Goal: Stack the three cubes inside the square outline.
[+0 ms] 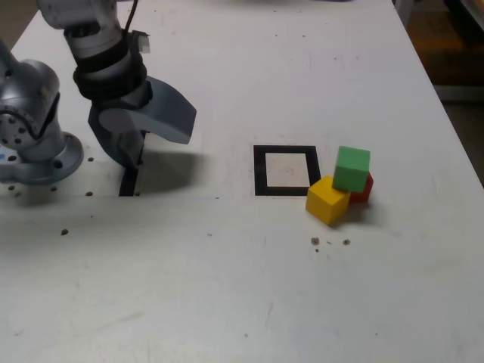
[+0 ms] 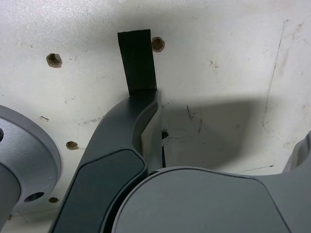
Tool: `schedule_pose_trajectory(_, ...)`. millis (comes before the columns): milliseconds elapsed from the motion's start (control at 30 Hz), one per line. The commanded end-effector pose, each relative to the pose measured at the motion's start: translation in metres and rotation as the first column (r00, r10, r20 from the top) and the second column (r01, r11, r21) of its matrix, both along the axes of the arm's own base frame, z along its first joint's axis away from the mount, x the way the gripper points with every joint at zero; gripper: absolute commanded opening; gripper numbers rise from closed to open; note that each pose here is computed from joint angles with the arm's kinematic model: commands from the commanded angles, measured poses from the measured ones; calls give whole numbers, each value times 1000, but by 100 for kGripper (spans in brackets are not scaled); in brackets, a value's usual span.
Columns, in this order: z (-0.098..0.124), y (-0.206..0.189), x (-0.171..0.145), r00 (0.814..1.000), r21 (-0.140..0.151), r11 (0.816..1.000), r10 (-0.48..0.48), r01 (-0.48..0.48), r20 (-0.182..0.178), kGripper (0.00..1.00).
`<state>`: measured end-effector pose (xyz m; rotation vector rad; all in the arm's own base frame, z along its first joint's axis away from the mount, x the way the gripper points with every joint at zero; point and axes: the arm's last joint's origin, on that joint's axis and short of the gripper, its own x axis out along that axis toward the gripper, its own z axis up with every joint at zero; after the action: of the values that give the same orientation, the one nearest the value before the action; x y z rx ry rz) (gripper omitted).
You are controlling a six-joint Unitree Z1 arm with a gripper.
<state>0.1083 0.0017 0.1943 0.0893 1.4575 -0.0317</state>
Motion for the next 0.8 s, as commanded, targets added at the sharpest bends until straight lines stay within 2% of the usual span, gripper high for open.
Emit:
schedule_pose_trajectory(0, -10, 0, -11, 999, -3, 1000, 1, -1, -53, 99)
schedule_pose_trajectory(267, -13, 0, -17, 998, 7, 1000, 1, -1, -57, 99)
schedule_pose_trajectory(433, -6, 2, -13, 999, 43, 999, 4, -2, -44, 99)
schedule_pose_trajectory(600, 24, 3, 16, 999, 85, 996, -38, 41, -38, 99)
schedule_pose_trajectory(767, 68, -4, 57, 991, 88, 989, -115, 120, -61, 99)
